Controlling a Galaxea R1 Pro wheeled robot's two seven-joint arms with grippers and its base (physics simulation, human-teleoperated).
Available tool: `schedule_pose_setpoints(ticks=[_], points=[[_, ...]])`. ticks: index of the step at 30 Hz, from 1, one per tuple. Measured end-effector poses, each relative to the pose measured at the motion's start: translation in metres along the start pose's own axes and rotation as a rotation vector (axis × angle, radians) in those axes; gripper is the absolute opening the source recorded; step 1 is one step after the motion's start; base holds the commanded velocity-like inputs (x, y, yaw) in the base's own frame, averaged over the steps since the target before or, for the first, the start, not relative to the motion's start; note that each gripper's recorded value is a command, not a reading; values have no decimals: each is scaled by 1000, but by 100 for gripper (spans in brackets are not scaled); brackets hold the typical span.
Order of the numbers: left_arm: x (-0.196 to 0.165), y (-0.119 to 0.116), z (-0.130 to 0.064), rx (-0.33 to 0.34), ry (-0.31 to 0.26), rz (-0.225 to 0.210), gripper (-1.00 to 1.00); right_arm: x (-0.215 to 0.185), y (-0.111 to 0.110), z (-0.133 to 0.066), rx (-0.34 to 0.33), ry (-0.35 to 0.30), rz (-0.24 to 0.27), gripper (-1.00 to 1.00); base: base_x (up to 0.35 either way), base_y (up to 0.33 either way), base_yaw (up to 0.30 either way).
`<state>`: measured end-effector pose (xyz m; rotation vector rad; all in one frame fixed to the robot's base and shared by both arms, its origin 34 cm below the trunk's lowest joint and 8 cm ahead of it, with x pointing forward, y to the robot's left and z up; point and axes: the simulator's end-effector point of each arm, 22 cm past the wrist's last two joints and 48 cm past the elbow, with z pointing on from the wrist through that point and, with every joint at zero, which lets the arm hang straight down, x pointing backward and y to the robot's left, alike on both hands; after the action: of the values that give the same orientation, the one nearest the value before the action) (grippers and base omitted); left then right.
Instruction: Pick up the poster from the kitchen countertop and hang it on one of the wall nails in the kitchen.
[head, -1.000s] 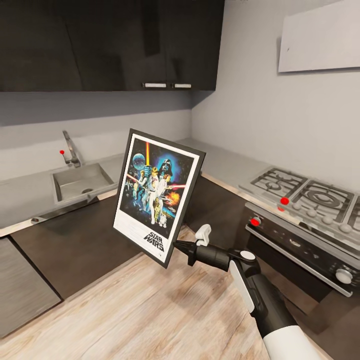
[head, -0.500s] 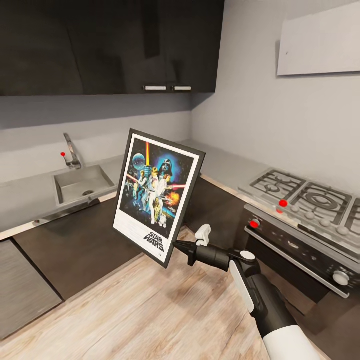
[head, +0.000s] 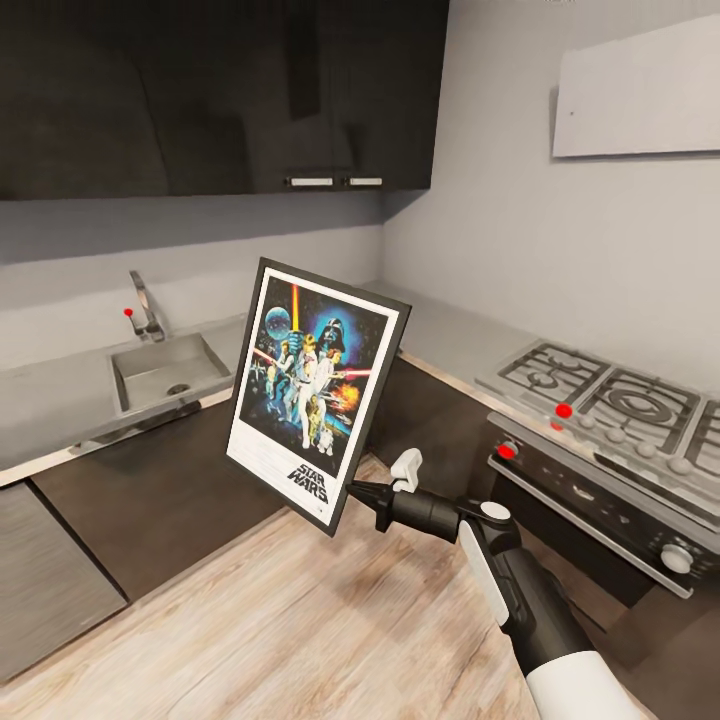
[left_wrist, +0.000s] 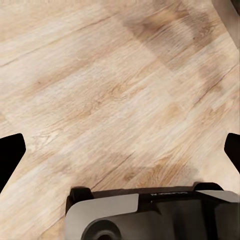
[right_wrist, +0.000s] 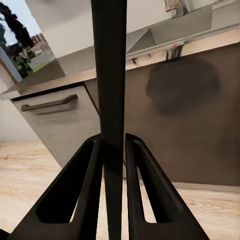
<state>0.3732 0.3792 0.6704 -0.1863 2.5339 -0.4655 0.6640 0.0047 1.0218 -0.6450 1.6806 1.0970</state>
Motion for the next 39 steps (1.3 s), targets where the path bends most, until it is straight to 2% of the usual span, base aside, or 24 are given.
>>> schedule_pose_setpoints(ticks=[39], points=[[-10, -14, -37, 0, -1, 0, 100, -30, 23, -9, 0, 1, 2, -100, 0, 0, 0]])
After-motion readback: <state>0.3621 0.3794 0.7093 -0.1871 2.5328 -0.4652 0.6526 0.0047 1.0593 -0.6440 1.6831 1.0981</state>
